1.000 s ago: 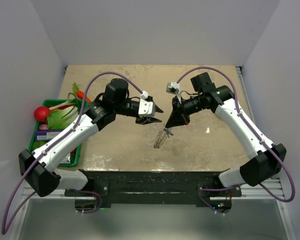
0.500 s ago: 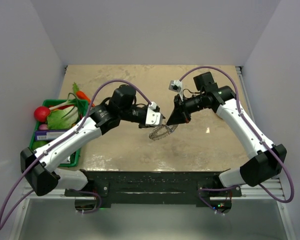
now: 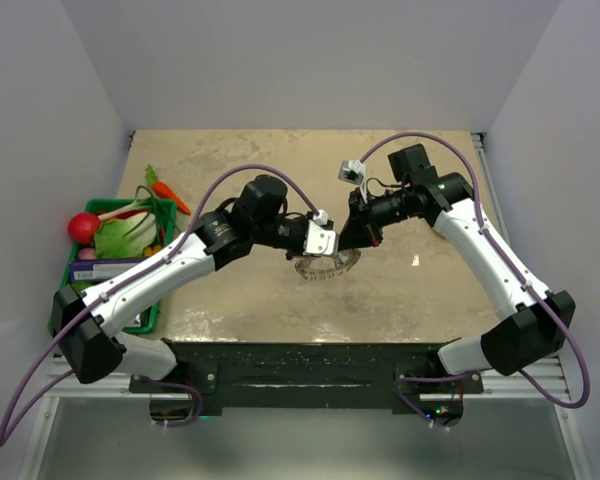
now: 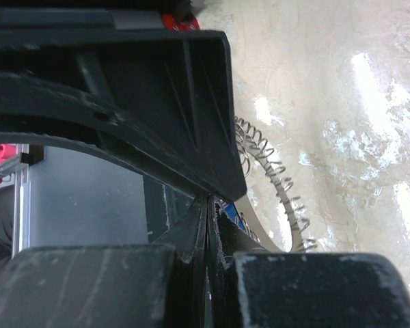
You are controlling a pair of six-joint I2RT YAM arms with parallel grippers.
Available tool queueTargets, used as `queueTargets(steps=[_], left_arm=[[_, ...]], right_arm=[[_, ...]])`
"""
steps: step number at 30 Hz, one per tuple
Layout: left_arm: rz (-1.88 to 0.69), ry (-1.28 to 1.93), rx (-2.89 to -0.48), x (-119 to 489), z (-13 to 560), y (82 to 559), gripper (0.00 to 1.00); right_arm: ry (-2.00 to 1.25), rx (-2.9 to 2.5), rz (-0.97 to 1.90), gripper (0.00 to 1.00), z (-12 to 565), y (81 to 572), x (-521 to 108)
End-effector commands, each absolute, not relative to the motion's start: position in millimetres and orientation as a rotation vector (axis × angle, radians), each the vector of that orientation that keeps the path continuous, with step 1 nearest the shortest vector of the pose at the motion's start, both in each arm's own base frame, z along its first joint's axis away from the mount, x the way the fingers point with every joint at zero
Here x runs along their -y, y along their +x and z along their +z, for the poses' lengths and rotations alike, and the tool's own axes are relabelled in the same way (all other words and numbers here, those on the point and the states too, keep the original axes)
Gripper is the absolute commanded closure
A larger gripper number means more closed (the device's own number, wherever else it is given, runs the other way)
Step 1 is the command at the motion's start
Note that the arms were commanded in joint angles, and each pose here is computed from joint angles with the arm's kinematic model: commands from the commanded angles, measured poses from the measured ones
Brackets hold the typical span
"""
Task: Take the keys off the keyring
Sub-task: Remove the key from the keyring.
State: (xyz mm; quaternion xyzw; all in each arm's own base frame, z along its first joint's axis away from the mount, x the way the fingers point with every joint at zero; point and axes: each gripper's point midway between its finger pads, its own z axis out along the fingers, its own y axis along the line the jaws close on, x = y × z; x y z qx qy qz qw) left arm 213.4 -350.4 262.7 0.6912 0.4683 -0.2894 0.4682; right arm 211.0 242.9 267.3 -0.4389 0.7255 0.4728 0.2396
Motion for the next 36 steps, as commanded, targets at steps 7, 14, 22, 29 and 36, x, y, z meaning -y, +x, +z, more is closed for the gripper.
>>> queueTargets(steps=[7, 14, 22, 29, 36], left_arm=[[-0.677, 1.693, -1.098, 358, 272, 215, 0.79], [-0.670, 1.677, -1.085, 356, 283, 213, 0.69], [-0.674, 1.674, -1.084, 356, 285, 214, 0.73], [-0.672, 1.680, -1.080, 355, 288, 213, 0.73], [-0.675, 1.684, -1.084, 356, 286, 213, 0.83]], right_arm=[[-1.214, -1.907, 1.293, 1.00, 283, 205, -243], [-1.208, -1.917, 1.278, 1.00, 282, 208, -242], [-1.210, -1.919, 1.271, 1.00, 280, 208, -242], [-1.211, -1.916, 1.270, 1.00, 280, 207, -242], [-1.214, -1.913, 1.272, 1.00, 282, 206, -242]])
